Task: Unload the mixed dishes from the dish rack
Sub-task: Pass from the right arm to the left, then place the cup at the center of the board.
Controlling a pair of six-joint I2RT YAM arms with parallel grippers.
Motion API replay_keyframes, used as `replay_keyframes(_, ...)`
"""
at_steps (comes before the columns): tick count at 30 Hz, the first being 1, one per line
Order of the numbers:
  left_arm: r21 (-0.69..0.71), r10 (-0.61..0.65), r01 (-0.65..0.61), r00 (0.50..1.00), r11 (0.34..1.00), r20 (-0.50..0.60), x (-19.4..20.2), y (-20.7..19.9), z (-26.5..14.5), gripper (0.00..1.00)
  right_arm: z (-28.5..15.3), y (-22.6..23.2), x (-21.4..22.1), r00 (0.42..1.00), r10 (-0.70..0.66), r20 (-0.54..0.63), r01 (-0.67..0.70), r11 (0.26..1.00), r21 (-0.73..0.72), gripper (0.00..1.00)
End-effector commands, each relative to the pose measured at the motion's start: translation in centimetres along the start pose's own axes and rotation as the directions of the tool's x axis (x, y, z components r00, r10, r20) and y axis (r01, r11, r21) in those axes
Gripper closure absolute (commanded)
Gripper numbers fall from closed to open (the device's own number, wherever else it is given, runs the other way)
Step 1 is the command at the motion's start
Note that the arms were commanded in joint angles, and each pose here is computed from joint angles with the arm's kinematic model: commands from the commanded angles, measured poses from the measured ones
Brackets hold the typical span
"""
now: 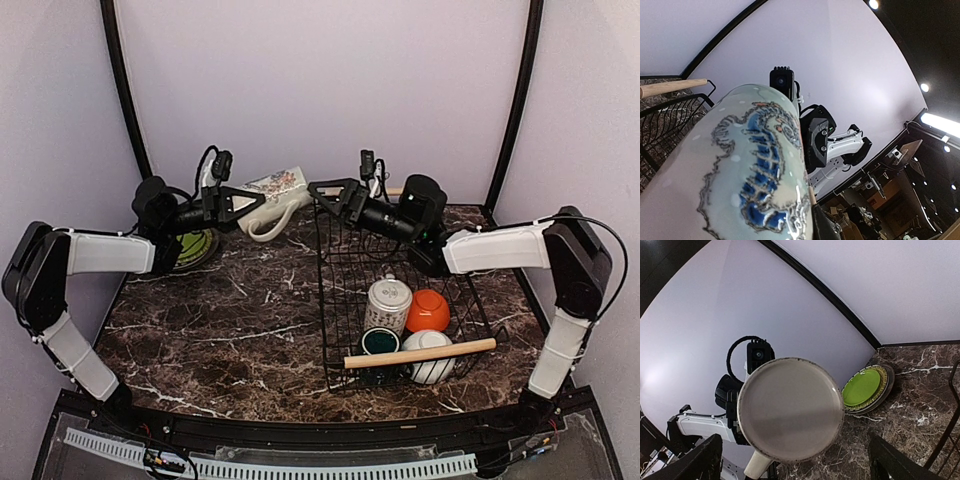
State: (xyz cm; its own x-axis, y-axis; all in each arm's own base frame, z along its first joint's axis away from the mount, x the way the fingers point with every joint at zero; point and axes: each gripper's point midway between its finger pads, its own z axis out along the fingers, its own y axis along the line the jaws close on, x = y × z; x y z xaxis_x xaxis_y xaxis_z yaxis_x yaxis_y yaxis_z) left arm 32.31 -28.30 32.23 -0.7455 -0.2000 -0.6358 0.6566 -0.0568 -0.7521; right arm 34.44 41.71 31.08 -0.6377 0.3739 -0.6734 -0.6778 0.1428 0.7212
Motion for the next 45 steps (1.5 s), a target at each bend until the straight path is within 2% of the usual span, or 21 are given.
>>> replay_keyframes(1,-0.006,0.220,-0.220,0.974,0.976,0.058,-2.2,-4.0,-0.9,0.99,-1.7,0.7,-1.0,0.999,-0.028,-0.015,0.029,0.998,0.060,0.01)
replay_keyframes(3,-0.137,0.249,-0.242,0.968,0.961,0.038,-2.3,-2.1,-1.4,0.99,-2.4,0.4,-1.1,0.998,-0.055,-0.042,0.060,0.991,0.122,0.01)
replay_keyframes(4,-0.248,0.186,-0.173,0.982,0.953,0.027,-2.3,0.0,-1.9,0.99,-2.8,0.4,-1.1,0.996,-0.075,-0.054,0.082,0.986,0.146,0.01)
replay_keyframes(5,-0.337,0.280,-0.256,0.960,0.906,0.024,-3.0,0.4,-2.5,0.99,-3.2,0.8,-1.5,0.993,-0.103,-0.058,0.112,0.980,0.167,0.01)
replay_keyframes(6,-0.417,0.243,-0.223,0.970,0.881,-0.005,-2.8,1.5,-3.1,0.99,-3.6,0.5,-1.4,0.990,-0.119,-0.073,0.132,0.972,0.195,0.01)
replay_keyframes(7,-0.508,0.324,-0.286,0.946,0.812,-0.015,-3.7,2.1,-4.1,0.99,-4.1,0.7,-1.7,0.987,-0.139,-0.076,0.152,0.964,0.217,0.01)
replay_keyframes(8,-0.570,0.309,-0.275,0.950,0.774,-0.038,-3.5,2.4,-5.0,0.99,-4.6,0.4,-1.8,0.985,-0.152,-0.082,0.168,0.953,0.251,0.01)
replay_keyframes(9,-0.663,0.368,-0.306,0.928,0.683,-0.050,-4.7,3.2,-6.3,0.99,-5.0,0.3,-1.9,0.983,-0.161,-0.088,0.179,0.944,0.278,0.01)
replay_keyframes(10,-0.717,0.344,-0.287,0.936,0.635,-0.069,-4.2,3.9,-7.4,0.99,-5.4,0.2,-2.0,0.980,-0.173,-0.096,0.194,0.934,0.300,0.01)
replay_keyframes(11,-0.797,0.371,-0.277,0.926,0.537,-0.071,-5.3,4.7,-9.1,0.99,-5.8,0.1,-2.2,0.977,-0.189,-0.101,0.212,0.923,0.321,0.01)
replay_keyframes(13,-0.880,0.348,-0.237,0.933,0.411,-0.089,-5.4,6.0,-11.4,0.99,-6.4,0.1,-2.4,0.973,-0.205,-0.109,0.230,0.909,0.346,0.01)
replay_keyframes(15,-0.909,0.318,-0.227,0.941,0.350,-0.113,-5.3,6.8,-12.4,0.99,-6.7,0.0,-2.6,0.971,-0.211,-0.115,0.239,0.898,0.370,0.01)
replay_keyframes(19,-0.918,0.229,-0.218,0.962,0.330,-0.146,-4.6,8.7,-12.3,0.99,-7.0,0.2,-2.7,0.967,-0.223,-0.127,0.255,0.890,0.378,0.01)
replay_keyframes(22,-0.936,0.132,-0.237,0.969,0.262,-0.208,-3.1,11.0,-12.8,0.99,-7.1,-0.2,-2.6,0.967,-0.219,-0.134,0.255,0.882,0.396,0.01)
replay_keyframes(26,-0.939,0.042,-0.259,0.966,0.228,-0.256,-2.1,12.6,-12.8,0.99,-7.1,-0.3,-2.3,0.965,-0.218,-0.148,0.259,0.883,0.391,0.01)
replay_keyframes(30,-0.931,-0.006,-0.332,0.942,0.155,-0.337,-1.5,13.4,-12.7,0.99,-7.4,-0.7,-2.0,0.966,-0.206,-0.157,0.253,0.878,0.406,0.01)
replay_keyframes(33,-0.911,-0.056,-0.389,0.915,0.140,-0.399,-0.2,14.1,-12.1,0.99,-7.6,-1.1,-1.6,0.966,-0.201,-0.161,0.251,0.874,0.415,0.01)
replay_keyframes(36,-0.888,-0.084,-0.452,0.885,0.082,-0.458,0.1,14.6,-12.3,0.99,-7.7,-1.4,-1.4,0.968,-0.190,-0.164,0.243,0.874,0.421,0.01)
replay_keyframes(39,-0.876,-0.163,-0.472,0.861,0.097,-0.482,1.6,16.0,-12.2,0.99,-7.7,-1.5,-1.2,0.968,-0.190,-0.164,0.243,0.874,0.421,0.01)
replay_keyframes(41,-0.862,-0.196,-0.501,0.840,0.077,-0.506,2.3,16.7,-12.4,0.99,-7.7,-1.6,-1.3,0.968,-0.189,-0.165,0.243,0.872,0.425,0.01)
replay_keyframes(45,-0.854,-0.231,-0.515,0.823,0.082,-0.519,3.0,17.3,-12.2,0.99,-7.8,-1.7,-1.1,0.968,-0.192,-0.164,0.245,0.871,0.426,0.01)
